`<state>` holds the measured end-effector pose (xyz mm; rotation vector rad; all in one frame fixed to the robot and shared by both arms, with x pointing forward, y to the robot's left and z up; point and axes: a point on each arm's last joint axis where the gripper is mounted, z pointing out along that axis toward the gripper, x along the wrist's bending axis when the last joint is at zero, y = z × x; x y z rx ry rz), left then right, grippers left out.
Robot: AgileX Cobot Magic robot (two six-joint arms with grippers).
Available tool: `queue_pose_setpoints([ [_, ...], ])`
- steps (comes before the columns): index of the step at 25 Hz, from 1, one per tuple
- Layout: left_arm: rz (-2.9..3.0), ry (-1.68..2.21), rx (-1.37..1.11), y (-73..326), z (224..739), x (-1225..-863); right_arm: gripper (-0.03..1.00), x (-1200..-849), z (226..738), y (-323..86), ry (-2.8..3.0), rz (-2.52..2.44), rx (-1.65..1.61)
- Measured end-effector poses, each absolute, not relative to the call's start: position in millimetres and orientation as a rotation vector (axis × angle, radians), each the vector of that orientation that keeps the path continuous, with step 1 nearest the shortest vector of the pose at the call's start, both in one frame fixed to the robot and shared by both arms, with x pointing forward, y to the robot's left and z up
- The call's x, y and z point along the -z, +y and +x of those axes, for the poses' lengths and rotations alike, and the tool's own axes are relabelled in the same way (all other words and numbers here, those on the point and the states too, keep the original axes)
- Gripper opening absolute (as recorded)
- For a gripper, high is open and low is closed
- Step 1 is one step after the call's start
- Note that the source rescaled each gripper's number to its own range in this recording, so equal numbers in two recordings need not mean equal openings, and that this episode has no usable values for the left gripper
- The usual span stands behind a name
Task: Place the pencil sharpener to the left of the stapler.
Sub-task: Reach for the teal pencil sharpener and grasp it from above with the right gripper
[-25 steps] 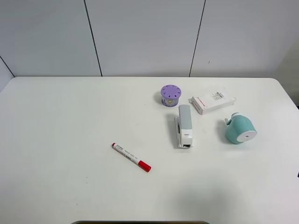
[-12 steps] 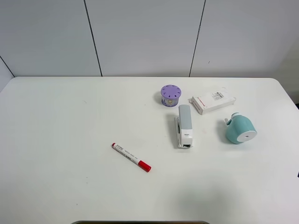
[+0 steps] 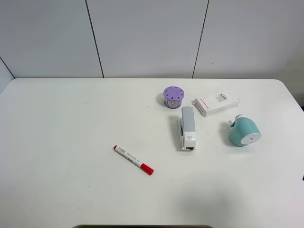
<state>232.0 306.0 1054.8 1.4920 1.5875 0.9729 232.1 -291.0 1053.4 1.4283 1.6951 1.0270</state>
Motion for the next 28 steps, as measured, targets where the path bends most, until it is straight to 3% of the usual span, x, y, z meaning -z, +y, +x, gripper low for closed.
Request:
queue_pose_setpoints([
  [5, 1.492, 1.587, -0.973, 306.0, 232.0, -1054.8, 1.00, -1054.6, 231.6, -291.1, 1.683, 1.439, -1.037],
  [13, 1.492, 1.587, -0.973, 306.0, 232.0, -1054.8, 1.00, -1091.7, 237.9, -293.4, 1.651, 1.456, -1.023],
  [28, 1.492, 1.587, -0.973, 306.0, 232.0, -1054.8, 1.00, -1129.7, 330.2, -290.3, 1.849, 1.714, -0.775],
])
